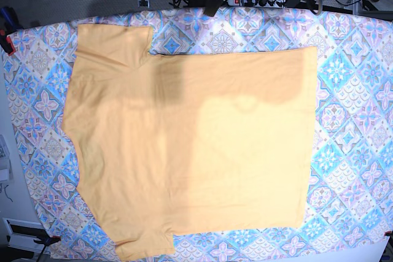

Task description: Fold the T-shirt properly

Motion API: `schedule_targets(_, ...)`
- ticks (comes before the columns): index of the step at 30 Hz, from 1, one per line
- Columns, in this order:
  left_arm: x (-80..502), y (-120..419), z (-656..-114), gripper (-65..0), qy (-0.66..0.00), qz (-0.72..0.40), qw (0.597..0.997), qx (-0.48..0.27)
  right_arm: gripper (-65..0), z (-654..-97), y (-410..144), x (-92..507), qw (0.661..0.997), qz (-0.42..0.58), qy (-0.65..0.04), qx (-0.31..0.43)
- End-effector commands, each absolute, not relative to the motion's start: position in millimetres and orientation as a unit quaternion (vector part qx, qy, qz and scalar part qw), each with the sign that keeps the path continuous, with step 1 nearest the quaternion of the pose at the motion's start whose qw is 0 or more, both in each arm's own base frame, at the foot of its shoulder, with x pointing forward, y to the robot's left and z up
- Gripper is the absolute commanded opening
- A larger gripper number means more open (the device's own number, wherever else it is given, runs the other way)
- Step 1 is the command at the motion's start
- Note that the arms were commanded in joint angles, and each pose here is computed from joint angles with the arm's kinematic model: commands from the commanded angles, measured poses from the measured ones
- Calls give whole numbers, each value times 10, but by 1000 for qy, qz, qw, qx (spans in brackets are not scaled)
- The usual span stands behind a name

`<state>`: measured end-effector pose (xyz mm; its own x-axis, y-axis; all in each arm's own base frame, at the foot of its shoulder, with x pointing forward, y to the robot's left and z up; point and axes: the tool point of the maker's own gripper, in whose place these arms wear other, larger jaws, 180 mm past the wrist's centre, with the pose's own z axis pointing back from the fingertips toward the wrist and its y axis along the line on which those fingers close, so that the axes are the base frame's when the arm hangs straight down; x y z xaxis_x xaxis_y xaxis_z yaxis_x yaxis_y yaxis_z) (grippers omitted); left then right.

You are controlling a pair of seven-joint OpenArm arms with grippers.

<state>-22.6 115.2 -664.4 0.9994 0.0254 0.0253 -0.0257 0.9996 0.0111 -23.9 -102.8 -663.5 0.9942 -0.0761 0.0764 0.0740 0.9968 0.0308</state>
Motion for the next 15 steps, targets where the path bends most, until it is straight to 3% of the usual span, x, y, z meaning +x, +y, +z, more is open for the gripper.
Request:
schedule_targets(1,-259,1140,-6642,-650,-10,14,1000,5,-648,-6633,-1044,-245,998,-39,-42,12)
schedule_targets(15,-280,1140,-6642,-650,-9,14,1000,5,-648,-6633,-1045,-243,998,-39,-42,12)
